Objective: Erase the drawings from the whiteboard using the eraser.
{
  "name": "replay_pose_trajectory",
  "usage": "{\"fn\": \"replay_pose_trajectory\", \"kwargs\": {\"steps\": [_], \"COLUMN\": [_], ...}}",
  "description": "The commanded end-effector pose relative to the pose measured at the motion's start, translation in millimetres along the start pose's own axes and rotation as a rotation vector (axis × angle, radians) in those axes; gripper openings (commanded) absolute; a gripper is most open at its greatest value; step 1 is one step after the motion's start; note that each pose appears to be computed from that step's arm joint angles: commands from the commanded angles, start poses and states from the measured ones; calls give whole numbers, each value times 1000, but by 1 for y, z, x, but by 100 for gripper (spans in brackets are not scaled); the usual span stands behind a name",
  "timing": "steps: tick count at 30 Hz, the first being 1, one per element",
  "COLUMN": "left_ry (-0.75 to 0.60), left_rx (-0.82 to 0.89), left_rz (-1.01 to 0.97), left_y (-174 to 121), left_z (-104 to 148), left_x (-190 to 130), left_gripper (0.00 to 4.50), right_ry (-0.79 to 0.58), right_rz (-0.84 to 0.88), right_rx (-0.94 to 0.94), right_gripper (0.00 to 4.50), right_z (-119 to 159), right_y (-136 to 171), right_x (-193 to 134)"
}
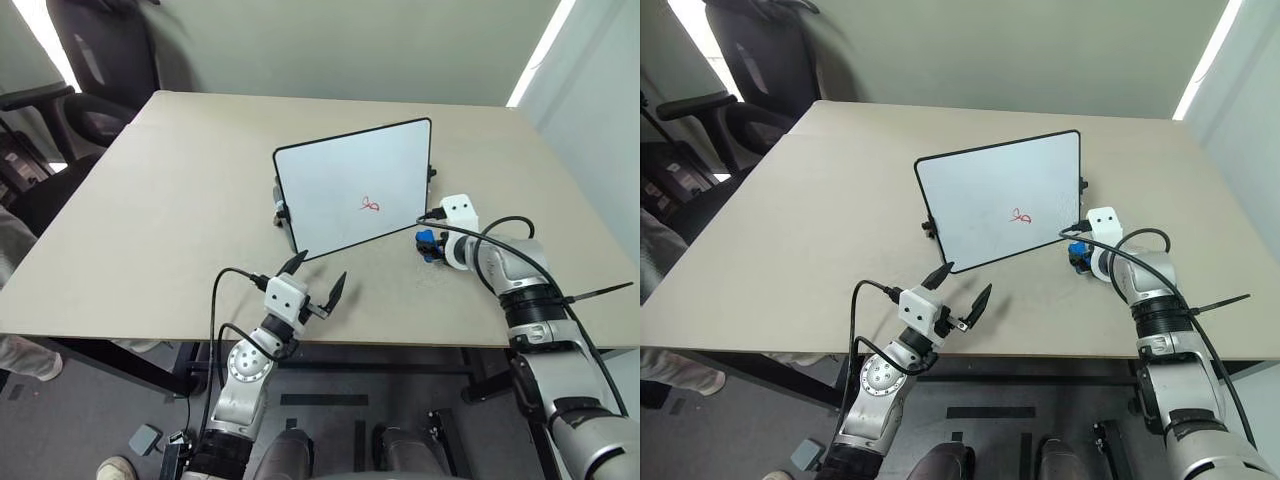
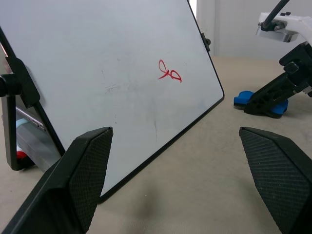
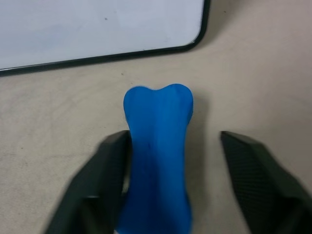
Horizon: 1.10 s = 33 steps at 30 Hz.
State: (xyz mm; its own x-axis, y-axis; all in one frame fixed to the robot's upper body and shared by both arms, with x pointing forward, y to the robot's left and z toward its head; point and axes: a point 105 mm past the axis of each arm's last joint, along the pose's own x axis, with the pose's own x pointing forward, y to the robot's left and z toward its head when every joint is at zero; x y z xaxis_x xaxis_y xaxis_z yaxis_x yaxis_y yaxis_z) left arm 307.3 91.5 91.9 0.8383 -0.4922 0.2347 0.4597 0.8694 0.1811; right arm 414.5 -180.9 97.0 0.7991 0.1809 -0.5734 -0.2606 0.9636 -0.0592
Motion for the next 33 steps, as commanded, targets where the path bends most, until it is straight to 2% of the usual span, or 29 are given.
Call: {"fn": "replay_pose_trajectory", "kwargs": {"steps": [1,4,7,10,12,19,23,29,33], "left_ry": [-52,-53,-54,-51,-49,-44,-44,-45,-45], "left_rx": [8,10,11,12,14,19,26,35,38], "left_rz": [16,17,17,14,11,6,12,20,24], "left_y": [3,4,4,5,5,6,7,8,8], "left_z": [12,13,14,14,14,14,14,15,16], "left_x": [1,-1,-2,-3,-4,-5,-6,-8,-8], "left_gripper": [450,450,450,450,450,450,450,450,450], "right_ry": [-39,-104,-213,-362,-406,-434,-425,-387,-324], "right_rz": [-8,-9,9,89,148,238,265,260,247], "right_rx": [-25,-69,-99,-129,-155,-182,-187,-194,-189], "right_gripper": [183,85,85,85,85,85,85,85,85], "right_z": [14,28,53,85,94,107,107,102,87], "right_y": [-3,-3,5,32,53,95,109,110,109], "right_x": [-7,-16,-32,-51,-59,-53,-44,-21,-1]}}
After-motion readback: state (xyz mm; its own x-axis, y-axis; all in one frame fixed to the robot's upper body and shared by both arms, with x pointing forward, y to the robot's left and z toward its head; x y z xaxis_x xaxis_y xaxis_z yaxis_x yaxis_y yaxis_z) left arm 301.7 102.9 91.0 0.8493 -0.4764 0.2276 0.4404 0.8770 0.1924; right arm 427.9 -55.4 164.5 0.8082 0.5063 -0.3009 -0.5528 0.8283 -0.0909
